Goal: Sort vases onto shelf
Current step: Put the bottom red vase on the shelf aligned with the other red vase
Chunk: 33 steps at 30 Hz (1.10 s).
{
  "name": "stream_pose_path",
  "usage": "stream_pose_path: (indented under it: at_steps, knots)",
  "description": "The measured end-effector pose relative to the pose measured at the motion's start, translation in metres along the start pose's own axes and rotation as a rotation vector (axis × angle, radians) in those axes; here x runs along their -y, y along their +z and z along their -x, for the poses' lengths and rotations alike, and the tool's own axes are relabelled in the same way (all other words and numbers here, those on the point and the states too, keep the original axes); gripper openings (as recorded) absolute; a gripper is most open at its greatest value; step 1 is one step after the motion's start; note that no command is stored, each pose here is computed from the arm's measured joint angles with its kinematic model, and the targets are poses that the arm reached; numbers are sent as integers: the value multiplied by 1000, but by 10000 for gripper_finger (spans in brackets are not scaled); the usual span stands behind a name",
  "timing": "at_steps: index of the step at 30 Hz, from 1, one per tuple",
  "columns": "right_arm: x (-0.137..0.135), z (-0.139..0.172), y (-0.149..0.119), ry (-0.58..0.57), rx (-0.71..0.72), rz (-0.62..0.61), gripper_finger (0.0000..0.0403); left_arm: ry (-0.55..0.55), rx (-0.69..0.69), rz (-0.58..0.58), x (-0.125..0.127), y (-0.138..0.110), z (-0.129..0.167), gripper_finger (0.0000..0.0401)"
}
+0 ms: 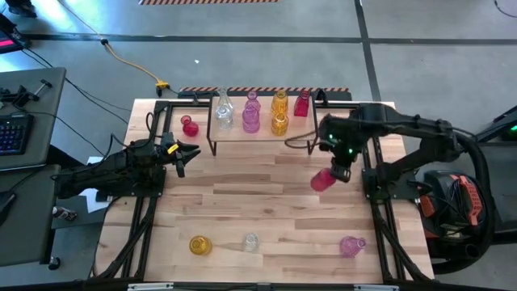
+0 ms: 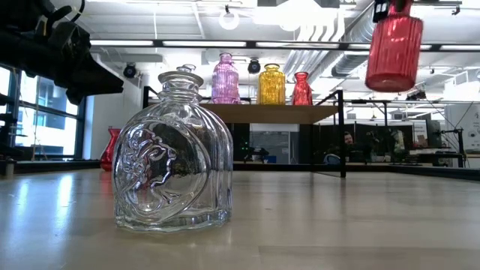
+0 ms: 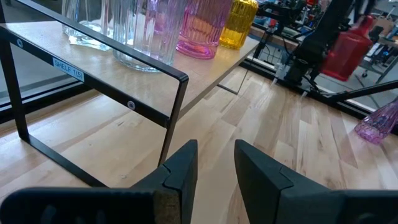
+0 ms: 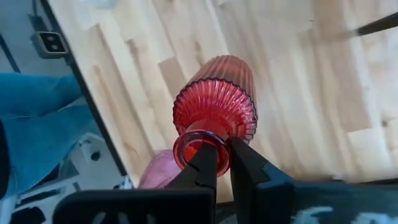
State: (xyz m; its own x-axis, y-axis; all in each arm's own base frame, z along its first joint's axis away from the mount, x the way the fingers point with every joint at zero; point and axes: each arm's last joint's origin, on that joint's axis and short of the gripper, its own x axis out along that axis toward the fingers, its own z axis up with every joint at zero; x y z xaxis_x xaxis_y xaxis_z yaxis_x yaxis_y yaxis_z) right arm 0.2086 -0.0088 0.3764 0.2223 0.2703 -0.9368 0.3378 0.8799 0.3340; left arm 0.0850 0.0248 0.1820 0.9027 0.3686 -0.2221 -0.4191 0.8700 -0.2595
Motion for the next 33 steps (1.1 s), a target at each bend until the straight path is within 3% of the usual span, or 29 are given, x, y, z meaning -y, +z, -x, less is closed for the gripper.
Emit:
stream_pose_path:
  at_steps: [13,18,28,33]
  knots:
    - [45,15,12,-74,74,71,0,0,0,0,0,0,0,95]
    - [49,30,19,-138,131,129,0,0,0,0,0,0,0,95]
    - [54,61,53,-376,226,257,0,0,0,0,0,0,0,95]
    - [62,68,67,-393,244,246,0,0,0,0,0,0,0,95]
